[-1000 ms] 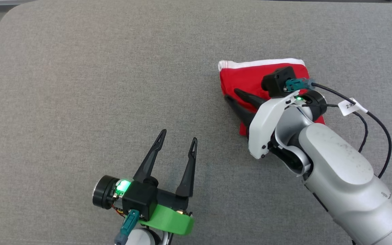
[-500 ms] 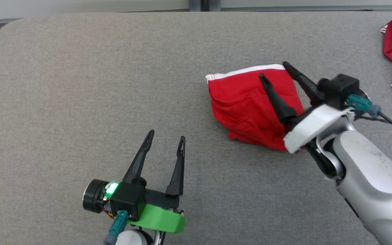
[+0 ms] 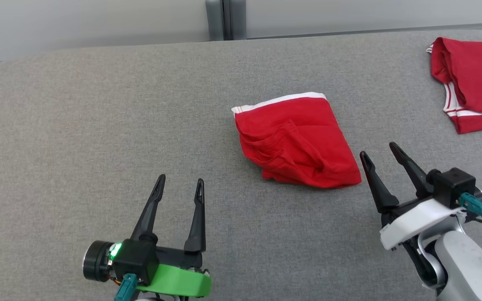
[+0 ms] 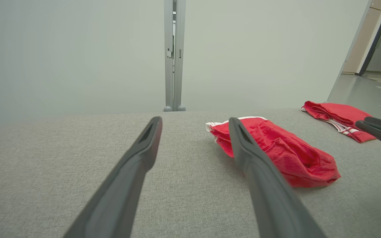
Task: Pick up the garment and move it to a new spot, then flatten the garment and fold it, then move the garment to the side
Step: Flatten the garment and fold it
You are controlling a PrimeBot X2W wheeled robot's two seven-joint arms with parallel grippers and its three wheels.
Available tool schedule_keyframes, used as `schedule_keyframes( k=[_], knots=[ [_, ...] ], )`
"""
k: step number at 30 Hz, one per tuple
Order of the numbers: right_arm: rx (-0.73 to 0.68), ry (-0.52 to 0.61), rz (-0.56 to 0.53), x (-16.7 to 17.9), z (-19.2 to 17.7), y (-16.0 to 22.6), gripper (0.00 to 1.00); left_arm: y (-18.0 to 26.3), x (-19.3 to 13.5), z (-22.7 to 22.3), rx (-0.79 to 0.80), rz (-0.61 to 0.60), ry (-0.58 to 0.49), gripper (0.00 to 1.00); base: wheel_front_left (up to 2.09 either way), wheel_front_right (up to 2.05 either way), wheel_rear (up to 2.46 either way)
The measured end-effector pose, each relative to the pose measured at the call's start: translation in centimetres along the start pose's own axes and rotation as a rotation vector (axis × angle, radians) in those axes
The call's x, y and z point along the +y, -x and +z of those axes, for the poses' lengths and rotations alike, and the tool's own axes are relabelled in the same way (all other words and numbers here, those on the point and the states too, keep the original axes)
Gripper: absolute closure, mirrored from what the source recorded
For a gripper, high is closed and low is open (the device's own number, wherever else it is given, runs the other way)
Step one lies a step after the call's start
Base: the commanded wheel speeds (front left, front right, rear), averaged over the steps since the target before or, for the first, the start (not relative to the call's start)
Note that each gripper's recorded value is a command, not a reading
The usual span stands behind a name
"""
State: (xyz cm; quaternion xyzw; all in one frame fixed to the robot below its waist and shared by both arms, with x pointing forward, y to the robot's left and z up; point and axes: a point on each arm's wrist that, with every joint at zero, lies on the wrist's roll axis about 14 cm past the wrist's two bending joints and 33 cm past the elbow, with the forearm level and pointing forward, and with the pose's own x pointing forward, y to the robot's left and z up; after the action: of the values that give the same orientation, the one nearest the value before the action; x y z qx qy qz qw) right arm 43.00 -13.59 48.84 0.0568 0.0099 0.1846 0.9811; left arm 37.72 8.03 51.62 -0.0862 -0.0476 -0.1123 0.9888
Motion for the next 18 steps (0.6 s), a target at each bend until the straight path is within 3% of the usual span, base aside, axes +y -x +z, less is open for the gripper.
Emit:
schedule_keyframes(
  k=[2, 4, 5, 13, 18],
  knots=[
    [0.004, -0.005, -0.004, 0.2, -0.2, 0.7, 0.00, 0.2, -0.1, 0.2, -0.005, -0.003, 0.000, 0.00, 0.00, 0.00, 0.00],
    [0.006, -0.002, 0.013, 0.7, -0.3, 0.7, 0.55, 0.4, -0.2, 0.4, -0.011, -0.005, -0.003, 0.00, 0.00, 0.00, 0.00],
    [0.008, -0.001, 0.024, 1.0, -0.4, 0.6, 1.00, 0.4, -0.1, 0.5, -0.012, -0.004, -0.004, 0.00, 0.00, 0.00, 0.00],
    [0.027, 0.076, 0.129, 1.7, 0.0, -2.8, 1.00, 1.3, 0.9, 0.6, -0.009, 0.040, -0.002, 0.00, 0.00, 0.00, 0.00],
    [0.111, 0.127, 0.229, 2.6, -1.8, -5.2, 1.00, 2.0, 1.8, 0.4, 0.002, 0.082, 0.002, 0.00, 0.00, 0.00, 0.00]
  ],
)
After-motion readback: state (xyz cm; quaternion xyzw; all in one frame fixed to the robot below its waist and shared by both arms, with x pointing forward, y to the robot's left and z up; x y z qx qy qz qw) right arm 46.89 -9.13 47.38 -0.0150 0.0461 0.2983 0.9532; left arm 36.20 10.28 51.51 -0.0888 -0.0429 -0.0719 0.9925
